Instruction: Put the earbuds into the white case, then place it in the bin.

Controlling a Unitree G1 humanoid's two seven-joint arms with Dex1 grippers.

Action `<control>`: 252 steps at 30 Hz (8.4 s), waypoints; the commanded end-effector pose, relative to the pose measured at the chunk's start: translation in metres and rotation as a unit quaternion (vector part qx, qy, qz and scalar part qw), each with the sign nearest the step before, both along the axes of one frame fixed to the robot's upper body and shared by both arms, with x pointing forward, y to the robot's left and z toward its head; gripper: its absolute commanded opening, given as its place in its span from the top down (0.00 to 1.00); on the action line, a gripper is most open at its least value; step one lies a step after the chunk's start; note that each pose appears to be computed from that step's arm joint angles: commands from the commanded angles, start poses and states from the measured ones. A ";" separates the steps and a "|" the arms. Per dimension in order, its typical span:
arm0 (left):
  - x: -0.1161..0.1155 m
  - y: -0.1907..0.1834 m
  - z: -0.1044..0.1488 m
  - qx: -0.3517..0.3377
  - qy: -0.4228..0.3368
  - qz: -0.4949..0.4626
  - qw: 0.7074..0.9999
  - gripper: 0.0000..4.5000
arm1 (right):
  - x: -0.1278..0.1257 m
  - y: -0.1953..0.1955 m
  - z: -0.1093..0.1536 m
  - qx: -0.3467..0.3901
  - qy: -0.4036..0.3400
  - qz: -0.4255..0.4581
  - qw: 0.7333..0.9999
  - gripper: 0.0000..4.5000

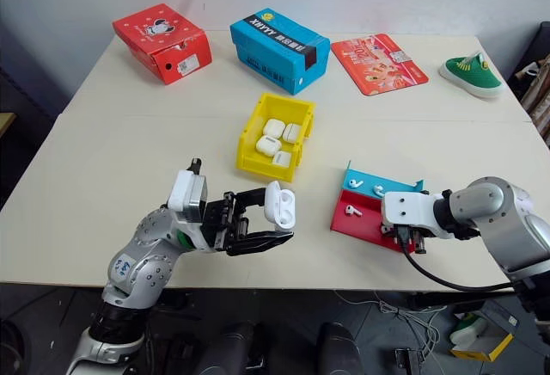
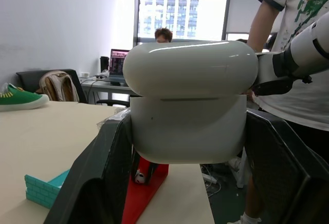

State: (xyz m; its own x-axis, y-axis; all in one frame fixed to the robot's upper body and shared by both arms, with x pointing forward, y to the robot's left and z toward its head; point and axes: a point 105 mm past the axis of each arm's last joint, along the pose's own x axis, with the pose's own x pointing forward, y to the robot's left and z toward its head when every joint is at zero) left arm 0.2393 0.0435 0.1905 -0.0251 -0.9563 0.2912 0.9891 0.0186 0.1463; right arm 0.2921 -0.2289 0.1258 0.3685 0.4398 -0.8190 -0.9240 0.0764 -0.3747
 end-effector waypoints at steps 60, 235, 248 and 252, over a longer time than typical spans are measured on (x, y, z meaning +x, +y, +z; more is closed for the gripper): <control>0.003 -0.014 0.064 -0.081 0.032 -0.164 0.983 0.38 | -0.067 0.143 0.134 0.646 -0.056 0.133 0.750 0.90; 0.035 -0.024 0.072 -0.153 -0.008 0.001 0.988 0.38 | -0.047 0.139 0.129 0.661 0.169 0.027 0.730 0.74; 0.043 -0.010 0.032 0.016 -0.078 0.068 0.995 0.38 | -0.053 0.084 0.137 0.614 0.080 -0.025 0.785 0.19; 0.056 -0.009 0.007 0.135 -0.122 0.109 0.977 0.38 | -0.048 0.092 0.128 0.538 0.028 0.012 0.842 0.46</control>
State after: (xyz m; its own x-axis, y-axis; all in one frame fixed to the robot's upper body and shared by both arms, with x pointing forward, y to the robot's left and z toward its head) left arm 0.2956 0.0393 0.1985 0.1482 -0.9845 0.0942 0.9263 0.1716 0.3355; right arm 0.2499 -0.1479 0.2500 0.3776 0.9228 0.0770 -0.9254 0.3730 0.0673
